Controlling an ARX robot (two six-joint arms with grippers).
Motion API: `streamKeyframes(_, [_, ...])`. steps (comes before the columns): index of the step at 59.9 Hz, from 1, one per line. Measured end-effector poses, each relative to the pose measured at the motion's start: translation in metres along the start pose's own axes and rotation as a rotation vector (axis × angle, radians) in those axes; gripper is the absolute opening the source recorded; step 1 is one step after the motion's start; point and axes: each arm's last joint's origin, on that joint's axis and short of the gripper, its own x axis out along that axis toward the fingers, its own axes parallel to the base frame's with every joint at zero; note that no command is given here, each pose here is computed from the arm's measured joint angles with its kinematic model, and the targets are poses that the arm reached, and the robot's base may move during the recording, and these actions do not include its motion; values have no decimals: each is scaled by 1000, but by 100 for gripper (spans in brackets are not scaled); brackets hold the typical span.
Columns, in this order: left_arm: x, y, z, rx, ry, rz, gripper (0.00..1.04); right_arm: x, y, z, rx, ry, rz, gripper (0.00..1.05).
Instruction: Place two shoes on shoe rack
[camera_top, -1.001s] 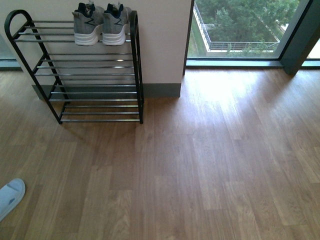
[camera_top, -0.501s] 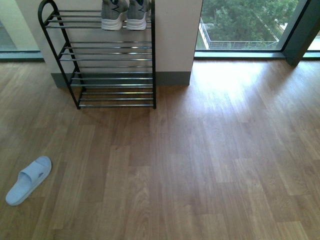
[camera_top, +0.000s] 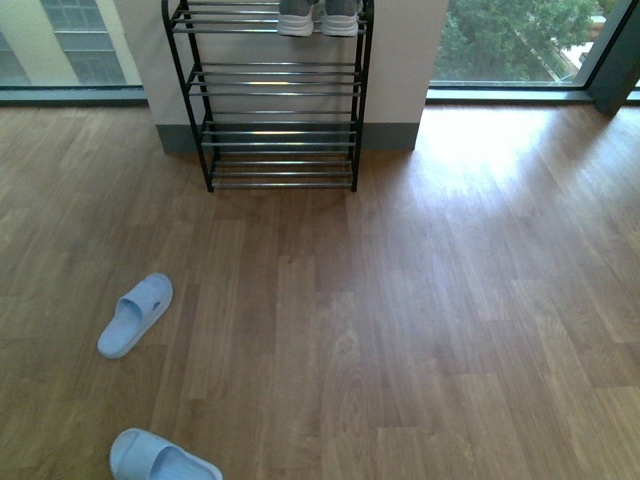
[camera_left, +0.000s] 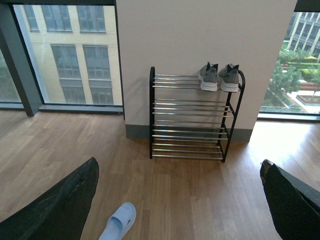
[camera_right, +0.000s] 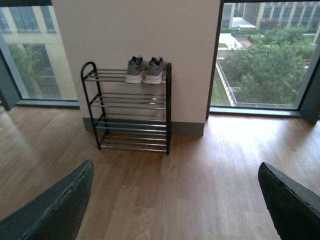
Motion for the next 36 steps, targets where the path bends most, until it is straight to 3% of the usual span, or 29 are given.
streamKeyframes(36, [0,0,0,0,0,1,95,0,0,0,0,2,2,95])
